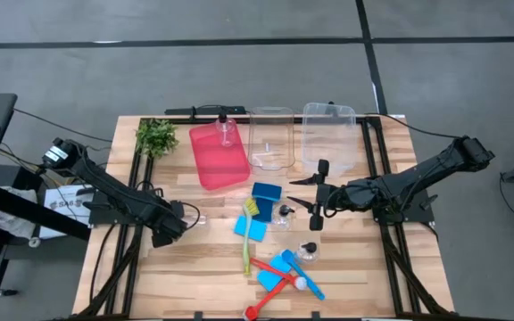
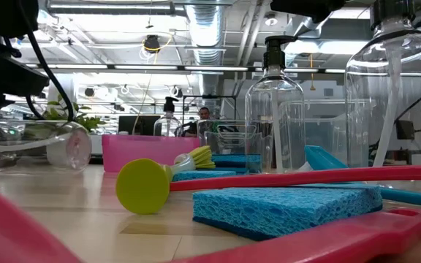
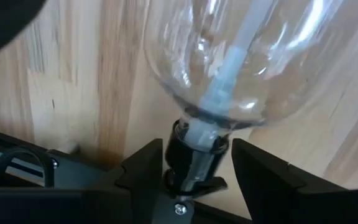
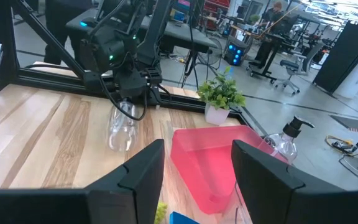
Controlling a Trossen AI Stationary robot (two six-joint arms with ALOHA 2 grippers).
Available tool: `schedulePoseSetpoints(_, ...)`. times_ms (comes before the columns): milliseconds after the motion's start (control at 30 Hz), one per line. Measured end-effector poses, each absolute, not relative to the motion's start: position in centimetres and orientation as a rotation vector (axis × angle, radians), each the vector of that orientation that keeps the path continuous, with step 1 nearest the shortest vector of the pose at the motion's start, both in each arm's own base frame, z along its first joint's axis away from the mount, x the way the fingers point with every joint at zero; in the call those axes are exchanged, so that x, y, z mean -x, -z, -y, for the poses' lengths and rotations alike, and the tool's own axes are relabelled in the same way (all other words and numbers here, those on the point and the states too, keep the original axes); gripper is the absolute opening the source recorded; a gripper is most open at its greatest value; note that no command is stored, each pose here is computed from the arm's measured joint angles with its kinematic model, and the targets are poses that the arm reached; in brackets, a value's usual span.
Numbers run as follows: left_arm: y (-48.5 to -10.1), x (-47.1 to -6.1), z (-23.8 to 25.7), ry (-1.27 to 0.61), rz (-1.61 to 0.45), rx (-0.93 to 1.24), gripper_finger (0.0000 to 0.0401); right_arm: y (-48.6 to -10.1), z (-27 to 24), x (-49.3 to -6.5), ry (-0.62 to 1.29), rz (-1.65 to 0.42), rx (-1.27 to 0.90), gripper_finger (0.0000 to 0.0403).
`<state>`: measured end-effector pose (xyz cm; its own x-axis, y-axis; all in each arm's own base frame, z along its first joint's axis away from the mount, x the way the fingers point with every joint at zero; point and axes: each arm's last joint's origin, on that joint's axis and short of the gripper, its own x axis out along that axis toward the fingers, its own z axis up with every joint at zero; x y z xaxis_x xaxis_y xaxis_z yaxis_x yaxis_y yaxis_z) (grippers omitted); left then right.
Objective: Pick & Place Kitchen Sink Supplies
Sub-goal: Put the transparent soap dispenser into the red bin
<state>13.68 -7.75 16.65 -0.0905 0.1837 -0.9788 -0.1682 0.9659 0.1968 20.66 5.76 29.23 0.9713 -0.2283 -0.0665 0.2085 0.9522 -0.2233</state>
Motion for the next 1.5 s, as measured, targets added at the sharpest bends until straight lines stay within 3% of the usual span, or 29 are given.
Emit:
schedulePoseSetpoints(433, -16.6, -13.9, 7.8, -0.310, -1.605, 0.001, 0.0231, -29.2, -5.8, -20.7, 0.222, -0.092, 0.217, 0.0182)
schedulePoseSetpoints(1167, -13.8, -15.1, 8.5, -0.409, -1.701, -0.035, 0.0230, -29.2, -5.8, -20.7, 0.220, -0.092, 0.217, 0.0182)
schedulePoseSetpoints(1333, -13.5, -15.7, 8.9, -0.373, -1.651, 0.006, 0.0210, -29.2, -5.8, -20.7, 0.220, -0.092, 0.217, 0.0182)
schedulePoseSetpoints(1500, -14.0, -15.9, 9.3, -0.295, -1.622, 0.099, 0.0165, -29.2, -5.8, -20.7, 0.220, -0.092, 0.217, 0.0182)
